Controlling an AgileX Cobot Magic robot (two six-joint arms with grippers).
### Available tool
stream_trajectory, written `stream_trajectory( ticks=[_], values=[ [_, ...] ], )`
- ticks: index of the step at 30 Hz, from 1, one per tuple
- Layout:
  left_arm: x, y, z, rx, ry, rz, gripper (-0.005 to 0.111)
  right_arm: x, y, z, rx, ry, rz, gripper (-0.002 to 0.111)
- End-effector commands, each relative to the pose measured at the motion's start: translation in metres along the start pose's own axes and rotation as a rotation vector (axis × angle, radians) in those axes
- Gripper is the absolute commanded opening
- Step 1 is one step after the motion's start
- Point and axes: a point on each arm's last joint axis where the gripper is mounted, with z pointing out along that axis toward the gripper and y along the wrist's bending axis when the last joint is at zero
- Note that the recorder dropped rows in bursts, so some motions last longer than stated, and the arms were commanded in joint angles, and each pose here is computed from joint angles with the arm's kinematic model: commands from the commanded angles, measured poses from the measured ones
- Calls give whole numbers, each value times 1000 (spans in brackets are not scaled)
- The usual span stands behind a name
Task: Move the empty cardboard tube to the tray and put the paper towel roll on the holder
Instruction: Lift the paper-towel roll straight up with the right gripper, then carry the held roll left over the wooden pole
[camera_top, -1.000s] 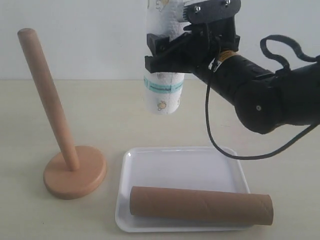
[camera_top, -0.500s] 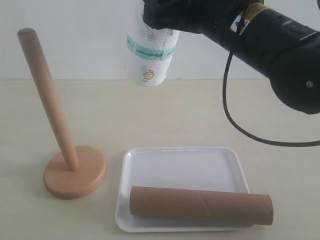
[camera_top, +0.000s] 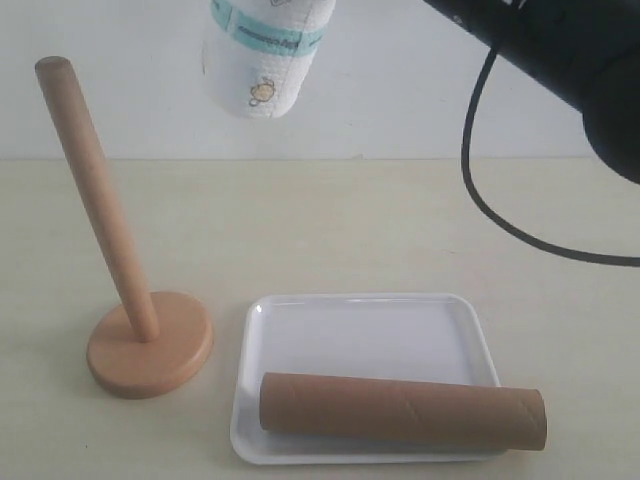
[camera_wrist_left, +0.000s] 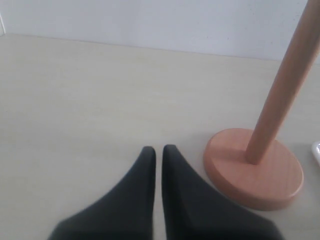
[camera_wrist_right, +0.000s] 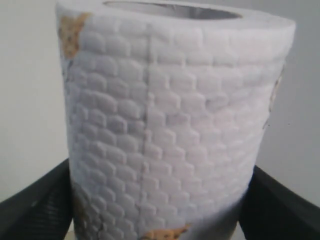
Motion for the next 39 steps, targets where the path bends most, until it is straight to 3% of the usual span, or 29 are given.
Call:
stream_trajectory(
  ticks=[1, 11, 16, 24, 39],
  values=[
    [1, 0, 0, 3, 2, -6, 4, -20, 6, 3, -52, -81, 9, 0],
    [1, 0, 0, 3, 2, -6, 4, -37, 17, 10, -136, -124, 31, 0],
    [1, 0, 0, 3, 2, -6, 4, -37, 32, 11, -179, -140, -25, 0],
    [1, 0, 0, 3, 2, -6, 4, -67, 35, 24, -169, -158, 50, 0],
    [1, 0, 0, 3, 2, -6, 4, -73, 64, 46, -245, -172, 65, 0]
  ],
)
